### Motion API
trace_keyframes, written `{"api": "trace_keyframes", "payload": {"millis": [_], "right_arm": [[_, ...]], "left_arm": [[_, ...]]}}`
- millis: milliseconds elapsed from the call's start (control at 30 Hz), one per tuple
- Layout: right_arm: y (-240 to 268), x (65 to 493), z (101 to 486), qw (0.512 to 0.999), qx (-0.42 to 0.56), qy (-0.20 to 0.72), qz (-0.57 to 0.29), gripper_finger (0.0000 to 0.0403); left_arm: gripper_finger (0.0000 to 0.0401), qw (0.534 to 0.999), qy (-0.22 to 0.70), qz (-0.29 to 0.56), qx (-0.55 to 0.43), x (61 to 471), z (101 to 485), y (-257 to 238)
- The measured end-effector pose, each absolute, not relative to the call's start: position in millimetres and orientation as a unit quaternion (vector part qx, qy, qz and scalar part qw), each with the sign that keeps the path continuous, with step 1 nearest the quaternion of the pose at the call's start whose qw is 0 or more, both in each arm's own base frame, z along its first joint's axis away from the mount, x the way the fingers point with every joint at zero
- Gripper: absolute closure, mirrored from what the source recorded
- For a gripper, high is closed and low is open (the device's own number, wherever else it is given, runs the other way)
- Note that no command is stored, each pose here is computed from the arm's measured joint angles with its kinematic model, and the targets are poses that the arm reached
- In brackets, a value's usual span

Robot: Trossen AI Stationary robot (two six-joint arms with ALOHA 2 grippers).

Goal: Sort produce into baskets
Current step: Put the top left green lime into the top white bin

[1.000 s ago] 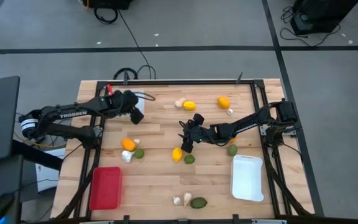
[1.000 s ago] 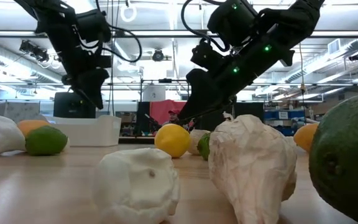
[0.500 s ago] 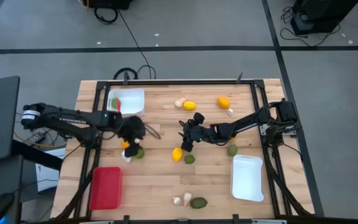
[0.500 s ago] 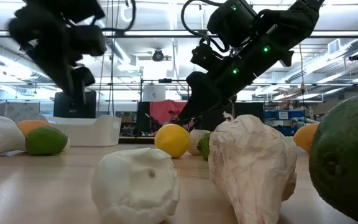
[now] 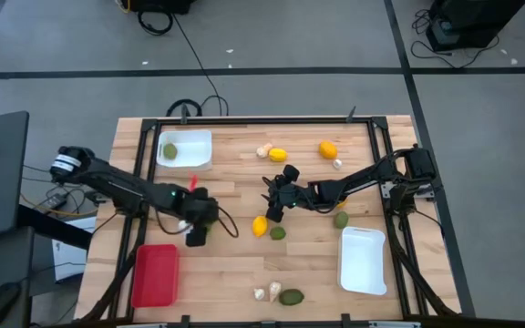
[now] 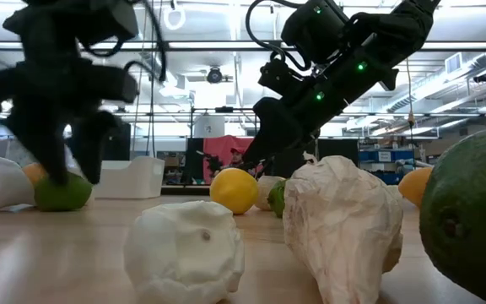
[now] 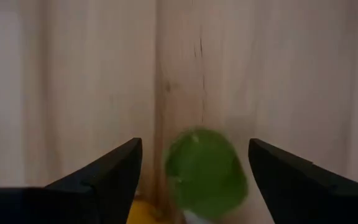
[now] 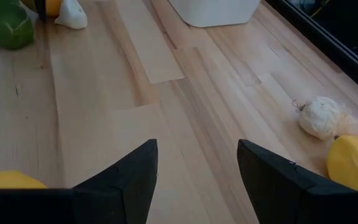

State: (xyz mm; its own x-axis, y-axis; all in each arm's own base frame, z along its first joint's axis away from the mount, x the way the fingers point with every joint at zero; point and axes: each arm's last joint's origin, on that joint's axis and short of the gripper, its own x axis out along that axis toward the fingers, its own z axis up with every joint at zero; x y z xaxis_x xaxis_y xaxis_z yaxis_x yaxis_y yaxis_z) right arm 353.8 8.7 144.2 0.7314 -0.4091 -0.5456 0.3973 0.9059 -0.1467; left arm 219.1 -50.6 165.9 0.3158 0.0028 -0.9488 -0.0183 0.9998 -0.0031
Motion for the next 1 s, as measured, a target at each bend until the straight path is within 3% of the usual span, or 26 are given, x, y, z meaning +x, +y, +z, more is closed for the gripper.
{"api": "trace_keyframes", "payload": {"millis": [267,667,1000], "right_arm": [[9,354,144,0.931,-0.010,0.295,-0.216,0.0172],[9,354,144,0.931,-0.010,0.295,-0.216,0.0172],[9,353,144,0.930,-0.013,0.299,-0.215,0.0172]], "left_arm": [[0.0094,0.774,0.633,0.010,0.004,224,142,-54],[0.0228,0.791,0.610,0.048,0.003,246,165,-45],[0.0214,0.762,0.628,0.158,-0.003,255,201,21]]}}
